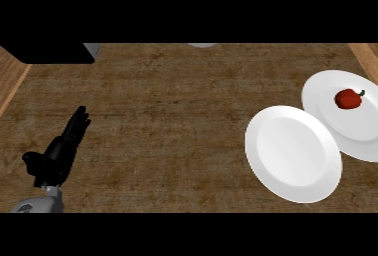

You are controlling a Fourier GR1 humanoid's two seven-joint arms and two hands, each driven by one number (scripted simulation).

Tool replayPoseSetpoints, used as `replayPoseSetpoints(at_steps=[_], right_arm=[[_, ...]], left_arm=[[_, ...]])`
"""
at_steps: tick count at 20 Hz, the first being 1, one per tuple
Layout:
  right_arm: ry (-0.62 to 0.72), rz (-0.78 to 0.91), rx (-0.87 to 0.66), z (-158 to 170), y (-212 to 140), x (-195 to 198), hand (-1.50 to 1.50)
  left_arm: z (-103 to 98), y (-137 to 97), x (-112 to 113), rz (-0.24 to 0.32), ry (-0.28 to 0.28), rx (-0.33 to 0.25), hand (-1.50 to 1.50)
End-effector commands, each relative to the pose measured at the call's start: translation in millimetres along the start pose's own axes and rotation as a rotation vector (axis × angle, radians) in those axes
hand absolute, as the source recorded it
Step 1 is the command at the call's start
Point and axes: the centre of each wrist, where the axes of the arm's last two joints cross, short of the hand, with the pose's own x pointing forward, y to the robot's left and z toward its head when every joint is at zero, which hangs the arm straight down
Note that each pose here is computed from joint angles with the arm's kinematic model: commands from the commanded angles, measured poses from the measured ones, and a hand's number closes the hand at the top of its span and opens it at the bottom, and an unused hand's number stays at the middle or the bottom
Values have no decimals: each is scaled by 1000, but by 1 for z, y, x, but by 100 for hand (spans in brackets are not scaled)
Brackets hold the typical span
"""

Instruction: Pick the bell pepper from the plate and place it in the plate

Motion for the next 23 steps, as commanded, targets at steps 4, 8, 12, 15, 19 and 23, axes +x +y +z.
replayPoseSetpoints(at_steps=[4, 8, 12, 15, 19, 23], right_arm=[[-42, -151, -37, 15, -97, -62, -150], [-58, -137, 12, 30, -147, -89, -150], [-92, -114, 69, 41, -182, -102, -150], [-91, -94, 78, 52, -183, -117, -150], [-80, -61, 78, 48, -194, -113, -150], [-105, -53, 45, 59, -200, -123, -150]], left_arm=[[0, 5, 6, -4, -1, 2, 0], [-1, -1, 10, -1, 0, -11, 0], [11, 1, -8, 1, 10, -6, 0], [-3, -7, -8, 5, 2, -10, 0], [4, 5, -3, 3, -1, 5, 0], [0, 1, -1, 4, 12, -13, 0]])
